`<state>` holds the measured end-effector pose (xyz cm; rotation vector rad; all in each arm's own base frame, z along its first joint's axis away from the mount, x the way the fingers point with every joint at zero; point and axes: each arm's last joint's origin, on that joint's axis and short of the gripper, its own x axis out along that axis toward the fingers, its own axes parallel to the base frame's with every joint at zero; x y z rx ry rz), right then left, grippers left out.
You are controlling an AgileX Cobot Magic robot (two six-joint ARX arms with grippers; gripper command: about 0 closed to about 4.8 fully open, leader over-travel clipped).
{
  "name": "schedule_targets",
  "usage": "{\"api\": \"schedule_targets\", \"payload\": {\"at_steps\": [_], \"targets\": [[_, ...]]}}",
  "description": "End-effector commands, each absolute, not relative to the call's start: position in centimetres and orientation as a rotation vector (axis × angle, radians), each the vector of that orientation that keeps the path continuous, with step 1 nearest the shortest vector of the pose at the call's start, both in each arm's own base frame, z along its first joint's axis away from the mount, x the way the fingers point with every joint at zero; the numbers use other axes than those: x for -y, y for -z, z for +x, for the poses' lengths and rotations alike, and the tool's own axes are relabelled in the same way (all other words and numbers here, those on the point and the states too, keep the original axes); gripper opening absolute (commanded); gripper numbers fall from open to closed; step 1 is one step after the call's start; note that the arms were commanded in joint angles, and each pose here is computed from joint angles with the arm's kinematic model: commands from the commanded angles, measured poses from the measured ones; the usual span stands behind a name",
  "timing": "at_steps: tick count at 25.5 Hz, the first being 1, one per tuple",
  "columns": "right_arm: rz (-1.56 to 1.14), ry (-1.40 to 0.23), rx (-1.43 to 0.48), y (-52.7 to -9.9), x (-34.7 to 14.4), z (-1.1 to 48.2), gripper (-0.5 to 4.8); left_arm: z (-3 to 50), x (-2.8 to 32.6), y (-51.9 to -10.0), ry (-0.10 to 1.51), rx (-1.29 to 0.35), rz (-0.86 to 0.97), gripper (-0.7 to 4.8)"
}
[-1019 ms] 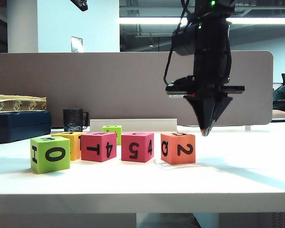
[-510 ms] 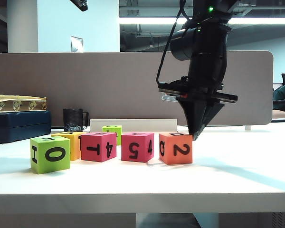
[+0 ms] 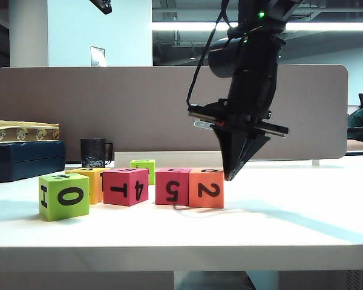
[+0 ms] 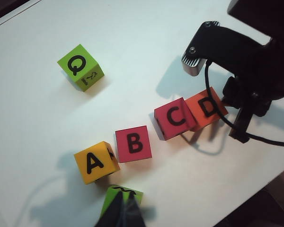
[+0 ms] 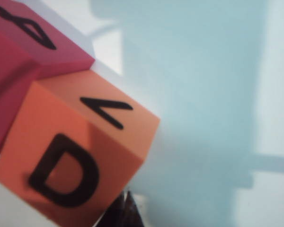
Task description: Select the appropriate blocks from the scattered letter blocks on the table and arrange them in a row to spell out "ABCD".
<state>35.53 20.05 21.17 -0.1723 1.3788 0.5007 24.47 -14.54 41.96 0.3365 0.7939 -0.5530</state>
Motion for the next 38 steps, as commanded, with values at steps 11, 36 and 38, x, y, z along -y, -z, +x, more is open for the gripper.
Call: {"api": "schedule_targets", "payload": {"at_steps": [11, 36, 38], "targets": [[-0.125, -0.532, -1.308, -20.3, -21.2, 36.5, -0.01, 24.3, 14.5, -42.2, 0.556, -0.784, 0.337, -0.06], [-0.180, -0.503, -1.241, -21.3, -22.4, 36.4, -0.02, 24.4, 14.2, -42.1, 0.499, -0.784, 0.393, -0.06], [-0.176, -0.515, -1.270, -22.2, -22.4, 36.2, -0.01, 24.4, 14.2, -42.1, 0.495, -0.787, 0.397, -0.06]]}}
